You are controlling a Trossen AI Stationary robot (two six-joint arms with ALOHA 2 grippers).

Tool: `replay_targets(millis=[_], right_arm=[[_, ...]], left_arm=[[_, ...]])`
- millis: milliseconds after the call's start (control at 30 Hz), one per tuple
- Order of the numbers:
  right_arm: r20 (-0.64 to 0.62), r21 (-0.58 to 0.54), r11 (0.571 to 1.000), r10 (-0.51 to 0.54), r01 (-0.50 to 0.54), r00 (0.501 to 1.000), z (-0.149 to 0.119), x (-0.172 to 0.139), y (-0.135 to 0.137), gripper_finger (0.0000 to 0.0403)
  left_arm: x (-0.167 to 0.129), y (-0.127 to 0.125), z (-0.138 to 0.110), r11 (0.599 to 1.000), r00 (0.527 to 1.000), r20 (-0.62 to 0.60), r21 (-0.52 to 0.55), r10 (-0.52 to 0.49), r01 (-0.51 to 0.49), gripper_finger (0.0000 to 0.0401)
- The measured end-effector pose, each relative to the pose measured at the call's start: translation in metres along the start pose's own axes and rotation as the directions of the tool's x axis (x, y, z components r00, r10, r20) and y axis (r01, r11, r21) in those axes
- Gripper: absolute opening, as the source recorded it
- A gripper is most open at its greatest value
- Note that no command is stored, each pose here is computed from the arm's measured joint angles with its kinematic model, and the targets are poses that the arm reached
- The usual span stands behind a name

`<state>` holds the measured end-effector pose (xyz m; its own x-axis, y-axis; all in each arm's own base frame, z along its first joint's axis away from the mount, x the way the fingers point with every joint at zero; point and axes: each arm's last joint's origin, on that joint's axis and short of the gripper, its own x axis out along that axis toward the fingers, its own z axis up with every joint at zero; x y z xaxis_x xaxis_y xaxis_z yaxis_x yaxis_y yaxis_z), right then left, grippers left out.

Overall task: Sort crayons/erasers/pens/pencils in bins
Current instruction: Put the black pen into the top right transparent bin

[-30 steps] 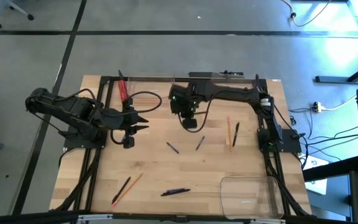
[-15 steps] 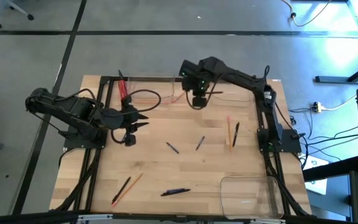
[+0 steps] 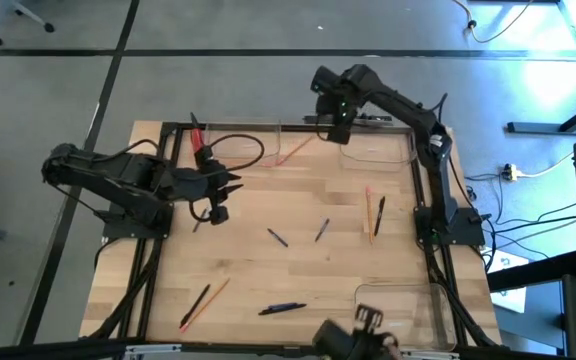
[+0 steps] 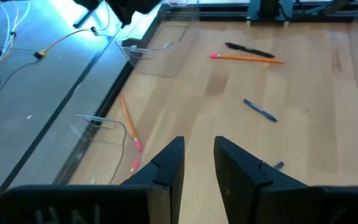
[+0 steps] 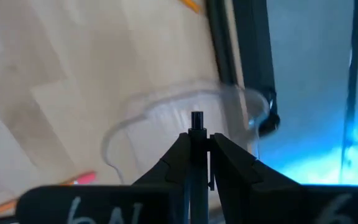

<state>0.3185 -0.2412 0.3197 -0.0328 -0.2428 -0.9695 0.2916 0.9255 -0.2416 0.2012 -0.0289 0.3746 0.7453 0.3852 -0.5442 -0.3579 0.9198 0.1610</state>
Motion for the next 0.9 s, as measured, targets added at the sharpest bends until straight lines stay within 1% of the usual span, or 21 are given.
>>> replay_targets(millis=[133, 300, 433, 567, 700, 900], right_arm=[[-0.038, 0.089, 0.996, 0.006, -0.003, 0.999, -0.013, 0.008, -0.026, 0.0054], [-0.118, 0.139, 0.99, 0.042, -0.026, 0.992, -0.027, 0.034, -0.044, 0.0054], [-0.169, 0.139, 0.989, 0.075, -0.051, 0.983, -0.035, 0.064, -0.049, 0.0054], [-0.158, 0.121, 0.991, 0.069, -0.05, 0.985, -0.038, 0.09, -0.053, 0.0054], [-0.164, 0.131, 0.99, 0.073, -0.051, 0.984, -0.043, 0.103, -0.057, 0.0054], [-0.171, 0.125, 0.99, 0.081, -0.06, 0.982, -0.048, 0.115, -0.057, 0.0054]], left_arm=[[0.004, 0.002, 0.001, 1.0, 1.0, -0.008, -0.008, 0.017, -0.017, 0.008], [0.009, 0.005, 0.003, 0.999, 0.999, -0.007, -0.025, 0.036, -0.036, 0.008], [0.013, 0.006, 0.005, 0.998, 0.999, -0.003, -0.038, 0.047, -0.047, 0.008], [0.016, 0.007, 0.005, 0.997, 0.998, -0.005, -0.044, 0.056, -0.056, 0.008], [0.016, 0.007, 0.007, 0.997, 0.999, 0.009, -0.054, 0.054, -0.053, 0.008], [0.016, 0.006, 0.009, 0.997, 0.998, 0.027, -0.067, 0.05, -0.049, 0.008]])
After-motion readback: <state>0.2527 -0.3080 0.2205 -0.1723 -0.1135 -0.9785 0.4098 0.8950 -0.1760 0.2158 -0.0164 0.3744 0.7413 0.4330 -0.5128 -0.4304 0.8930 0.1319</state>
